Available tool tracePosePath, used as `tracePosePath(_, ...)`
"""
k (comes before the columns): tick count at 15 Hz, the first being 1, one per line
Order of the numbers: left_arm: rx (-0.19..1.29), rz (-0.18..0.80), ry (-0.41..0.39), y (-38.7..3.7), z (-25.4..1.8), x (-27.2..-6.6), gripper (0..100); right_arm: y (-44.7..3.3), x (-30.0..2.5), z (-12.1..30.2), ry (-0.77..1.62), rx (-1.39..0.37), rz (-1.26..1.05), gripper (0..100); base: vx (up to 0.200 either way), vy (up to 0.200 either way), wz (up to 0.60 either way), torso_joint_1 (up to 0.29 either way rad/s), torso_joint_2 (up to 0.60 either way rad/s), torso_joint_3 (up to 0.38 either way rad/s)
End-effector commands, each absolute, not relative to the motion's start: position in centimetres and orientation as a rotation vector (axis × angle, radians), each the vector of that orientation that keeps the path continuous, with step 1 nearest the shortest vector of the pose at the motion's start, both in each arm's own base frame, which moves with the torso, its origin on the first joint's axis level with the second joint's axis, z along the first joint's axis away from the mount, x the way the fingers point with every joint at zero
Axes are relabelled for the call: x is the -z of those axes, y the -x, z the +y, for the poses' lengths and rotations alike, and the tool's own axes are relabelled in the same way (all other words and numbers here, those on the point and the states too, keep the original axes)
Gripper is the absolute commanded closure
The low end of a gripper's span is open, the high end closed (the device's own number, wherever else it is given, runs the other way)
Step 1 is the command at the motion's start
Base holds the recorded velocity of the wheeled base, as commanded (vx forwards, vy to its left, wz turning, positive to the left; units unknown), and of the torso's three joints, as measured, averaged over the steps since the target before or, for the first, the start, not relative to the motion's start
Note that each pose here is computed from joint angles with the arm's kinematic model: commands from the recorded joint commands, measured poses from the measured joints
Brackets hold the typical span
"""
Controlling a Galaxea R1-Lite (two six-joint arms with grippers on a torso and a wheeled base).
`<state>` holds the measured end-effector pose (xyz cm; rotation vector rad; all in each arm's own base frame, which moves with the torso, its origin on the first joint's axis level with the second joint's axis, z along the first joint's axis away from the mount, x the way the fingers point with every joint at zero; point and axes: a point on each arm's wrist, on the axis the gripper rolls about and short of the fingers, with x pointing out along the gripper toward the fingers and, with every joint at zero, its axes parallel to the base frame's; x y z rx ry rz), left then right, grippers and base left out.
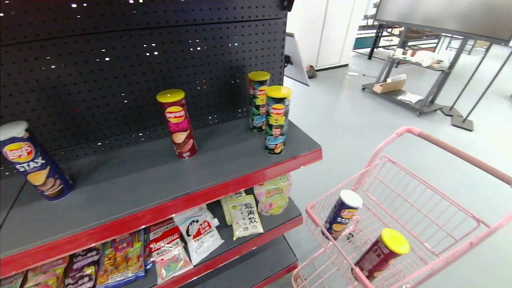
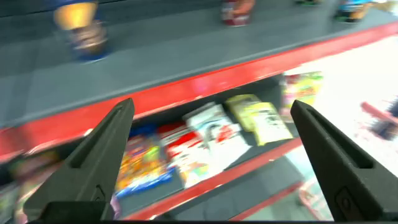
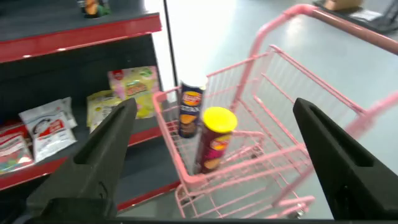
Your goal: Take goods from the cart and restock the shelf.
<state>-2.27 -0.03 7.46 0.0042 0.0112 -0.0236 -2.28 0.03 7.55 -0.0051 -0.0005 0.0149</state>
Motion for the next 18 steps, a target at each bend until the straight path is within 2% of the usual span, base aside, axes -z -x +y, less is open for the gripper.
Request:
tracePosePath(1,0.023,0.011,-0.005,2.27,-0.03,-7.46,0,2.28,-7.55,0.03,0.005,-0.015,0.000,0,0.000,0.000,-0.60,-0.007,0.00,0.002)
tracePosePath(2,0.023,0.011,-0.005,2.27,-0.03,-7.46,0,2.28,-7.55,0.03,0.005,-0.015,0.000,0,0.000,0.000,-0.60,0.002,0.00,-0.002)
tracePosePath(7,0.023,0.009,-0.005,2.27,-0.03,-7.47,0,2.28,-7.55,0.03,0.005,-0.015,0.000,0,0.000,0.000,0.00,0.000,0.00,0.000)
tracePosePath(18,0.023,0.009,-0.003,2.27,-0.03,-7.47,0,2.28,-7.55,0.02,0.005,-0.014,0.000,0,0.000,0.000,0.00,-0.140,0.34,0.189)
